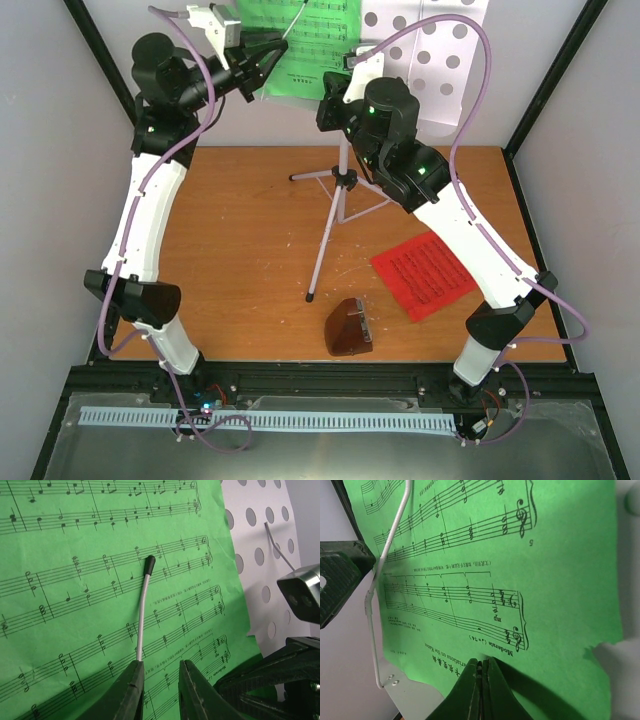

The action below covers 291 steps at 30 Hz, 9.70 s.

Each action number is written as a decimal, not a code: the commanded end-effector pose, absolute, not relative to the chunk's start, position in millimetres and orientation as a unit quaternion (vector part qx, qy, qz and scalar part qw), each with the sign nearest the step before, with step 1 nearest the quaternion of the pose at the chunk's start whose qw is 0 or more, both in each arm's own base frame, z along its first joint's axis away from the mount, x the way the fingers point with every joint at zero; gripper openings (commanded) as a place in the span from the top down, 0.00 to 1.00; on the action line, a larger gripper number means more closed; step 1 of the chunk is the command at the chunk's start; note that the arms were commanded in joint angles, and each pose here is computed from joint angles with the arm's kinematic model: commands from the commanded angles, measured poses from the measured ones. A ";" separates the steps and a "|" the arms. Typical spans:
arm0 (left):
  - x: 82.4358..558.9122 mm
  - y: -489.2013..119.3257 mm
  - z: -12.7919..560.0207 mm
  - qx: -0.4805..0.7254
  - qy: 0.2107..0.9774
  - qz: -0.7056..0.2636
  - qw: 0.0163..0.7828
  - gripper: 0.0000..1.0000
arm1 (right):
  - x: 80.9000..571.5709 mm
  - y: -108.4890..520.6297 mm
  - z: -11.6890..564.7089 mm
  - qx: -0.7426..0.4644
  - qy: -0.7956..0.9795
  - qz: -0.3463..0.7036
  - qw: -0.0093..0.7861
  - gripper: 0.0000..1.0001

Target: Pack up the instrument practice props

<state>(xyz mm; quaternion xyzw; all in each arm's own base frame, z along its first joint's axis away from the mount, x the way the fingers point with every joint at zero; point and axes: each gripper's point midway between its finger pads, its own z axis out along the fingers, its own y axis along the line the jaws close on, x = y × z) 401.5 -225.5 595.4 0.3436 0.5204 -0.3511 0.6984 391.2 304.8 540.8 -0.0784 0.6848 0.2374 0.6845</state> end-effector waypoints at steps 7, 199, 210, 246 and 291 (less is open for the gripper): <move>406.2 -227.4 599.5 0.349 0.519 -0.332 0.706 0.73 | 382.6 294.6 558.3 -0.071 0.668 0.250 0.697 0.97; 335.5 -97.7 303.6 0.076 0.783 -0.175 0.591 0.01 | 248.0 23.1 100.6 0.452 0.765 0.300 0.346 0.97; 333.0 -95.2 309.6 0.077 0.778 -0.176 0.598 0.00 | 250.8 11.8 108.6 0.445 0.776 0.261 0.363 0.61; 356.6 -99.0 315.6 0.114 0.777 -0.166 0.597 0.01 | 376.6 232.5 284.7 -0.132 0.748 0.434 0.485 0.41; 355.5 -104.9 308.5 0.121 0.780 -0.181 0.587 0.00 | 400.7 239.6 238.7 -0.383 0.706 0.125 0.582 0.97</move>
